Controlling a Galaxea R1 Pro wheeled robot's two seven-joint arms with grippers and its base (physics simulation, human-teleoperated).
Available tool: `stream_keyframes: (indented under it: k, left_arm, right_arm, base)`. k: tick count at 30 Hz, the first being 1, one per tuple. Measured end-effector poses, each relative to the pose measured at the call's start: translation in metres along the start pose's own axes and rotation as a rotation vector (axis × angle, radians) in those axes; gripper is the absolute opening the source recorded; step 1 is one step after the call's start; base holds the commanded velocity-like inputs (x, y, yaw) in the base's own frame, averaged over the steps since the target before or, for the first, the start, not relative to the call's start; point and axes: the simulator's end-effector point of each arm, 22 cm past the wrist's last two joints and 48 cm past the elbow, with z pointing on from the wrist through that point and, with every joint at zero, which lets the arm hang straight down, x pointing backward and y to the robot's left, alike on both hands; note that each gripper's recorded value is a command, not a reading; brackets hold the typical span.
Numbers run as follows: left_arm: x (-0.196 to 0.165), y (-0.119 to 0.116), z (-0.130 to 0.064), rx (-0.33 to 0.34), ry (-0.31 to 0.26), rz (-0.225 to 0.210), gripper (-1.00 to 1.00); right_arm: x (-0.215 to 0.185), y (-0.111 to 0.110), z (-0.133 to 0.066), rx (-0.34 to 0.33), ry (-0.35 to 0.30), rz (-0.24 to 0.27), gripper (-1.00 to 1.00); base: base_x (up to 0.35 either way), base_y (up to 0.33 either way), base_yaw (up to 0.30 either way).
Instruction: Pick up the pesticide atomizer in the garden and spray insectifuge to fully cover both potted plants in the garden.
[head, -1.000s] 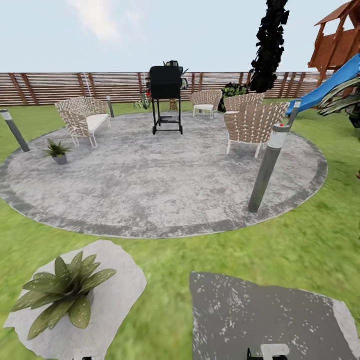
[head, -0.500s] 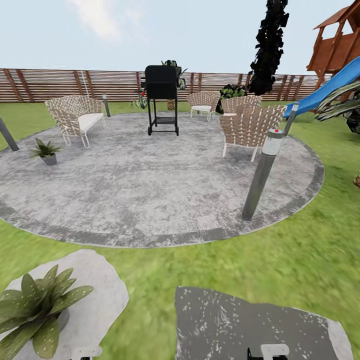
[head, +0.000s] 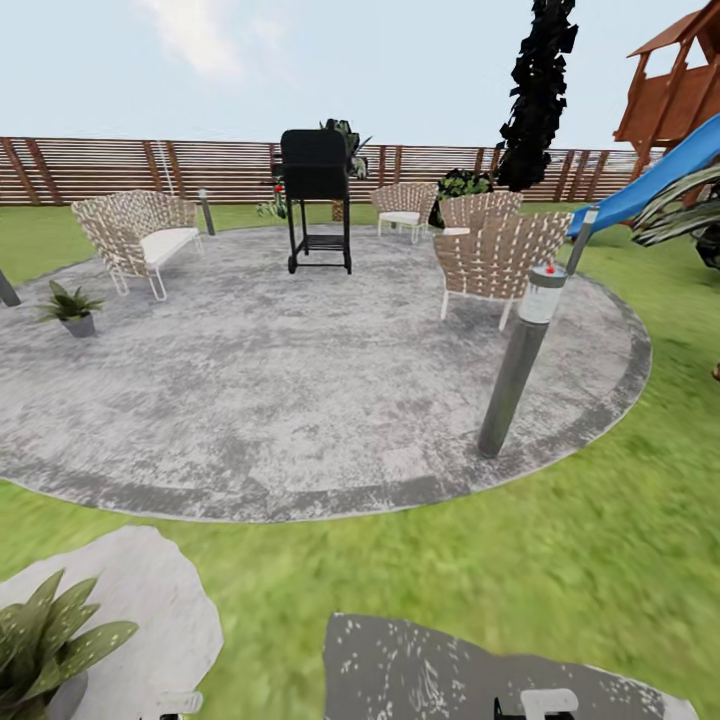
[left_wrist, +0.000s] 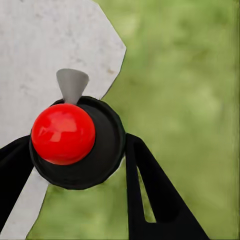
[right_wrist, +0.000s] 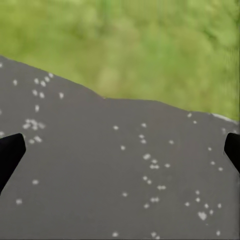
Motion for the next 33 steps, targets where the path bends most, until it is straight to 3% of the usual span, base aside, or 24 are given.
stream_keyframes:
  k: [13,33]
  left_arm:
    - [0.0049,0.0007,-0.0015,-0.001,0.006,0.000,-1.00]
    - [0.0088,0.0039,-0.0029,-0.009,0.009,-0.012,-1.00]
  right_arm:
    - [0.0006,0.0015,-0.0004,-0.002,0.001,0.000,1.00]
    - [0.0005,0.0019,-0.0004,-0.004,0.001,-0.002,1.00]
  base:
    - [0.330,-0.081,0.209]
    - [0.338,-0.004,0.006]
